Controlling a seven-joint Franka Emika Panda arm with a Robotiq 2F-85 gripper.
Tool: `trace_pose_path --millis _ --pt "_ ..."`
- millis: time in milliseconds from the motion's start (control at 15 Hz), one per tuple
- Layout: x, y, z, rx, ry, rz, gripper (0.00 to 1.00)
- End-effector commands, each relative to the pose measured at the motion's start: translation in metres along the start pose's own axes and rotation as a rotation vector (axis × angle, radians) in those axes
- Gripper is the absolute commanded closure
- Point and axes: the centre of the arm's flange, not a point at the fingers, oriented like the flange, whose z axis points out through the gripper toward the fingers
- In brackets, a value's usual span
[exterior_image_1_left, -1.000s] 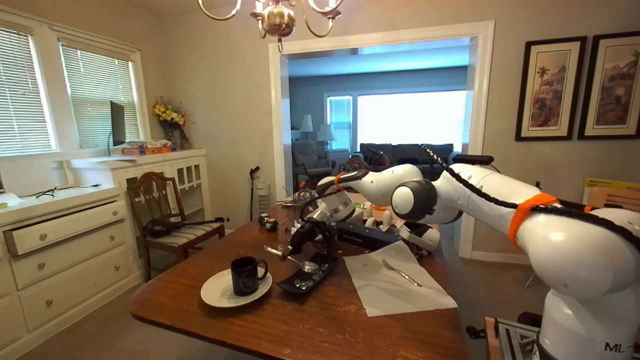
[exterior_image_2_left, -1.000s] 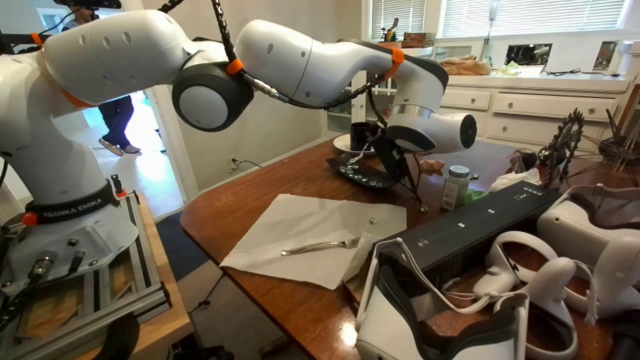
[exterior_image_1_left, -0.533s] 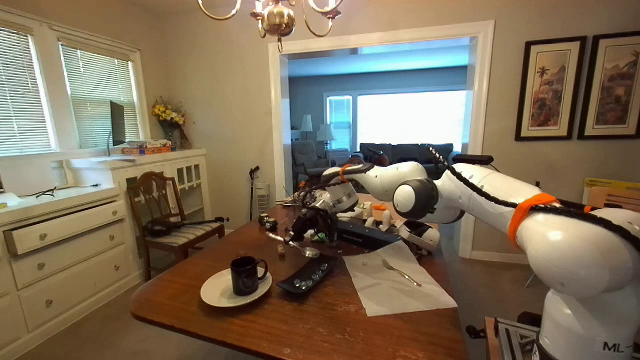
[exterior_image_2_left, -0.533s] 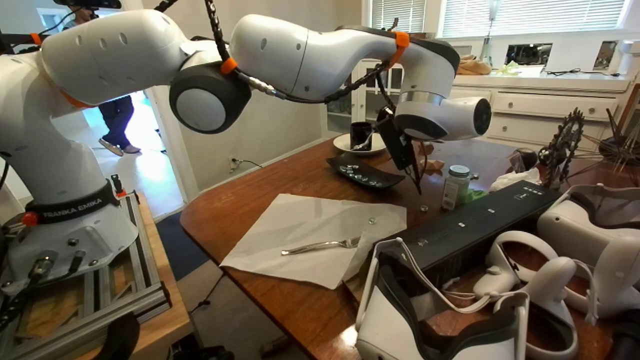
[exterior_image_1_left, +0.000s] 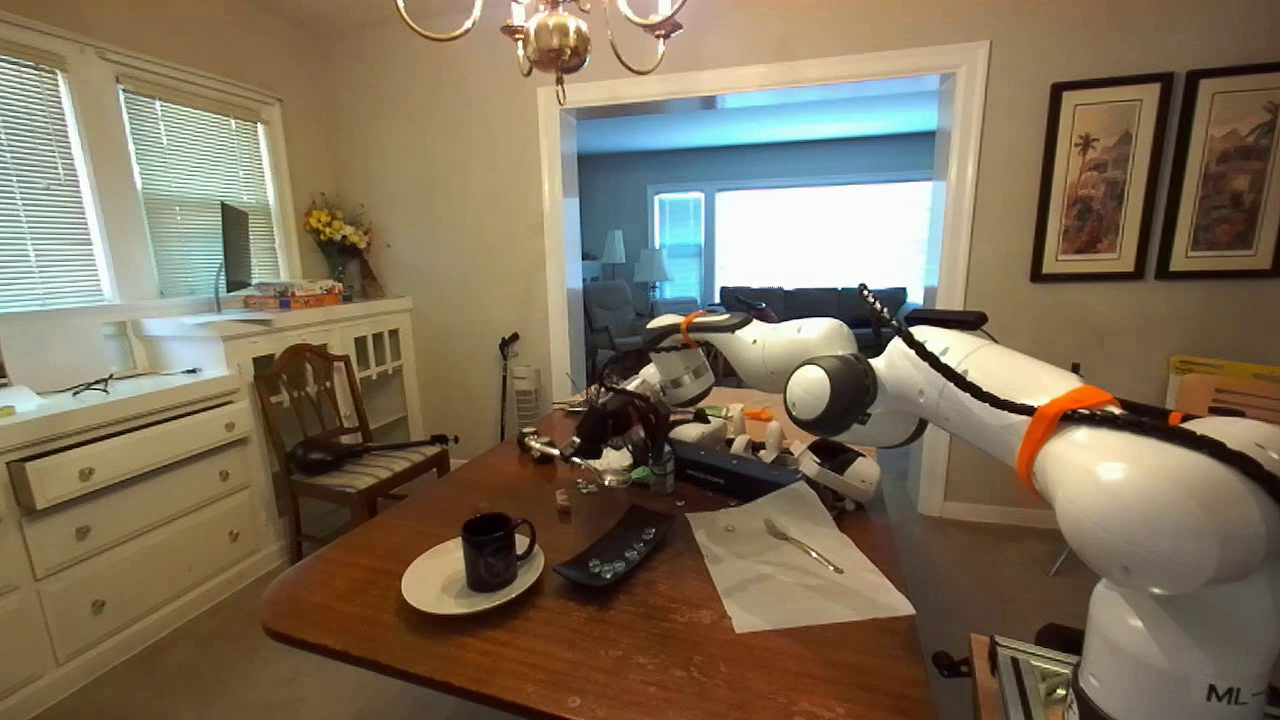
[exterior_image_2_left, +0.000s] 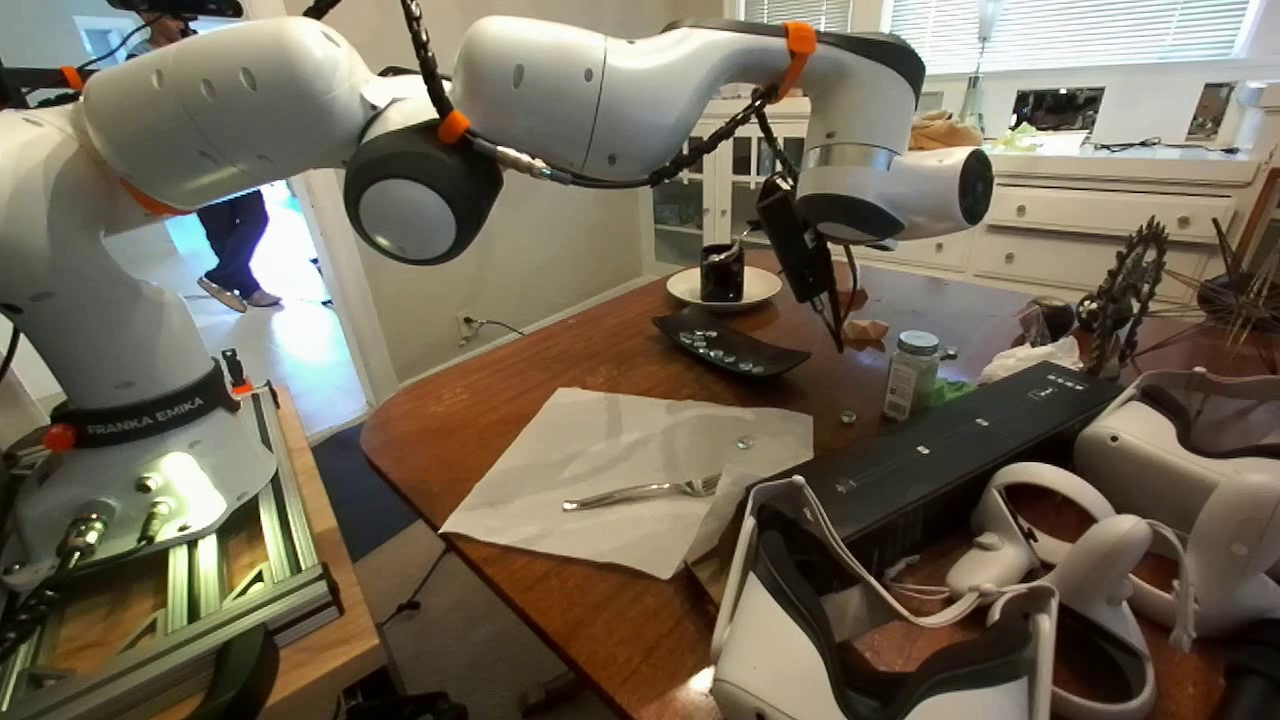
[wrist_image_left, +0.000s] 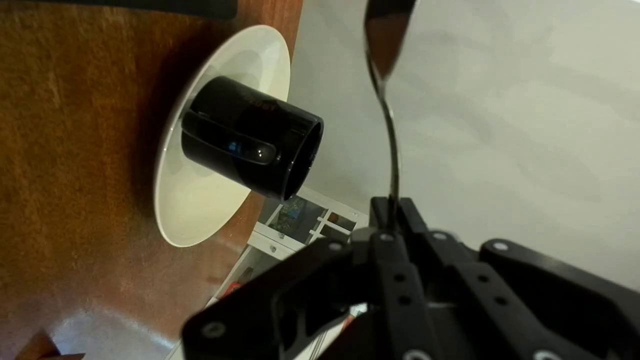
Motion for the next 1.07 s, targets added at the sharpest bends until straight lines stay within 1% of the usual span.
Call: trace_pose_path --millis 0,267,333,533,800,1000 --pt "-0.001 0.001 0.000 0.001 0.000 0.001 0.94" --pt "-0.001 0.002 0.001 0.001 -0.001 0.002 0.94" --pt "0.000 0.006 -0.001 0.000 0.008 0.007 0.99" --pt "0.004 0.007 -0.010 0.014 0.018 -0.001 0.99" --pt "0.017 0.004 -0.015 0.025 0.025 -0.001 0.99" --pt "0.035 -0.007 -0.009 0.039 0.020 -0.015 0.99"
